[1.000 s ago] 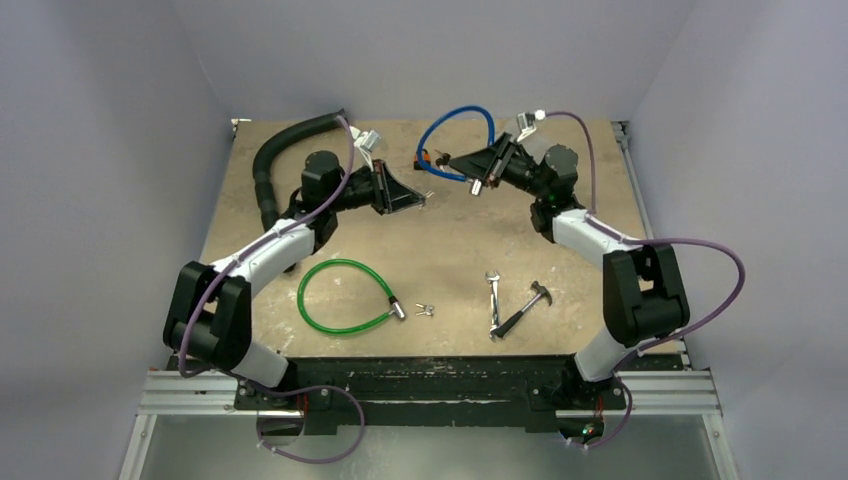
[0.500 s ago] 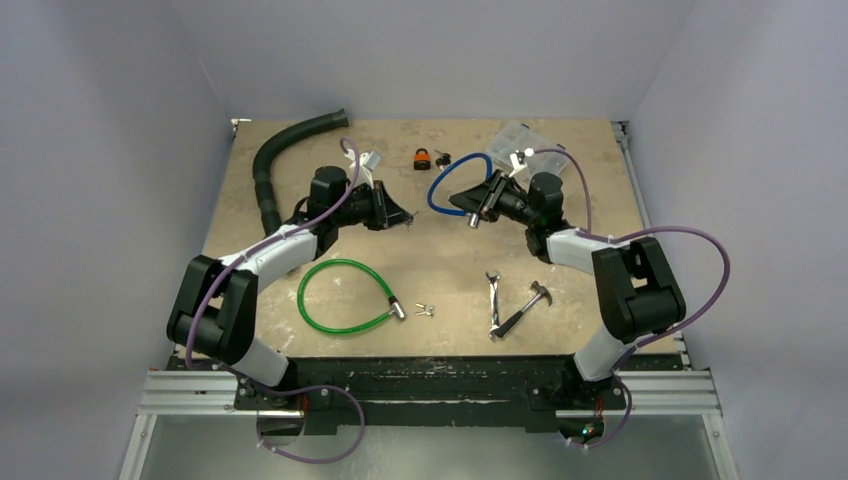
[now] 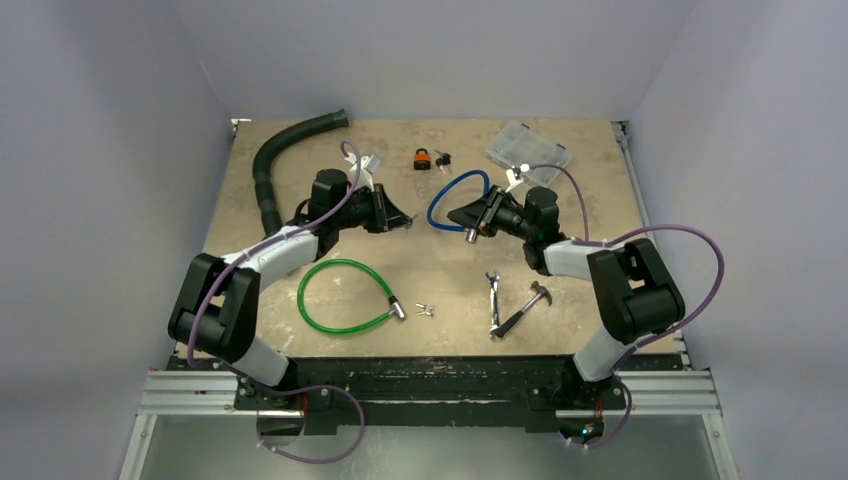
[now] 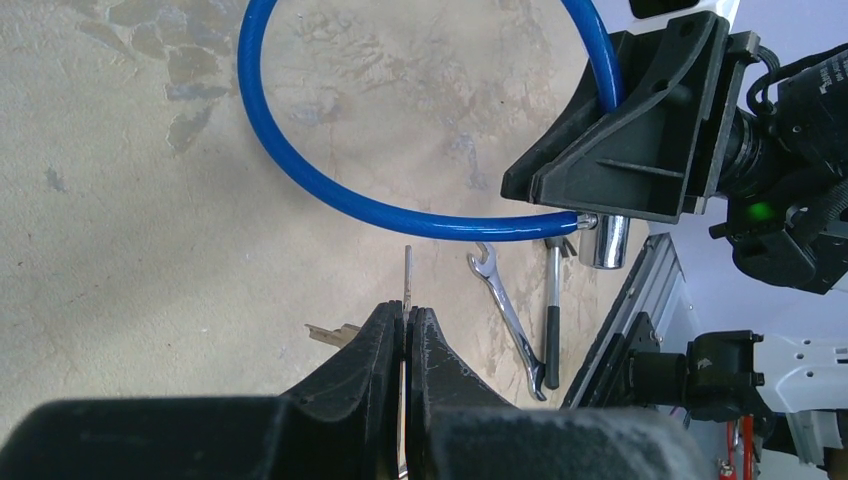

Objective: Lock with the key
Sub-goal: Place the lock at the center of the board.

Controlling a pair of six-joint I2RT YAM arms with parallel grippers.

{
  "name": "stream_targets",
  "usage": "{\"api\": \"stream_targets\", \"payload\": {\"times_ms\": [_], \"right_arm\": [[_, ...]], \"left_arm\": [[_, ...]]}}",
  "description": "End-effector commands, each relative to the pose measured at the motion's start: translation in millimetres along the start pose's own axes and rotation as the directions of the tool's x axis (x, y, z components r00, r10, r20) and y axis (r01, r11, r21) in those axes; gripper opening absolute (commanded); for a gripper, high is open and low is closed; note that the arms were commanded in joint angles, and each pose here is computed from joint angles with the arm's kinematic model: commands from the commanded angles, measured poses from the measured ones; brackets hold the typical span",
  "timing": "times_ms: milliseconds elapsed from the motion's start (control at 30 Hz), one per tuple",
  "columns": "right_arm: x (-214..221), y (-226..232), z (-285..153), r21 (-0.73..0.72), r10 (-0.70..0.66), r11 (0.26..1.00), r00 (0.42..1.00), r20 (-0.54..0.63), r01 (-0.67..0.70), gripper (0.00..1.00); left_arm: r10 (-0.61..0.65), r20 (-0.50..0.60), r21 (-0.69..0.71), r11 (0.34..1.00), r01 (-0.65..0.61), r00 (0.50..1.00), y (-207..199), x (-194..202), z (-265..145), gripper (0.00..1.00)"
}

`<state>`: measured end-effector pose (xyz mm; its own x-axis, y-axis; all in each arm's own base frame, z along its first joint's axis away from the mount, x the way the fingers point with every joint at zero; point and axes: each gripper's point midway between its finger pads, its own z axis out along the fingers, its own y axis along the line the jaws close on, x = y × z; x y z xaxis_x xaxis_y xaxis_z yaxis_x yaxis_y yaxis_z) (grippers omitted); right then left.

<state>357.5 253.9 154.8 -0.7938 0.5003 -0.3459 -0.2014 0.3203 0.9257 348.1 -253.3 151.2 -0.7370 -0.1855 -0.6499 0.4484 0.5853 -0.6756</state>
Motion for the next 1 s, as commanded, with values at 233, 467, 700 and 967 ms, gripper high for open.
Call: {"api": "stream_targets", "payload": {"times_ms": [233, 467, 700, 967], "right_arm": [[-1.7, 9.4, 6.8, -0.058, -0.036, 0.998, 0.999, 0.030, 0.038, 0.00], [12.1, -26.1, 8.2, 0.035, 0.022, 0.999, 1.000, 0.006, -0.023, 0.00], [18.3, -62.7, 12.2, 0.201, 0.061, 0.978, 0.997, -0.038, -0.052, 0.41], [17.8, -87.7, 9.7, 0.336, 0.050, 0.941, 0.998, -0.044, -0.032, 0.54]], "left_arm": [[0.007, 0.013, -0.024, 1.000, -0.007, 1.000, 6.6, -1.7, -1.8, 0.00], [-0.012, -0.016, -0.038, 0.999, 0.012, 1.000, 19.3, 3.7, 10.3, 0.00], [-0.060, -0.062, -0.050, 0.997, 0.056, 0.996, 35.5, 15.9, 25.6, 0.00], [-0.074, -0.054, -0.012, 0.997, 0.074, 0.996, 33.5, 14.9, 32.4, 0.00]]}}
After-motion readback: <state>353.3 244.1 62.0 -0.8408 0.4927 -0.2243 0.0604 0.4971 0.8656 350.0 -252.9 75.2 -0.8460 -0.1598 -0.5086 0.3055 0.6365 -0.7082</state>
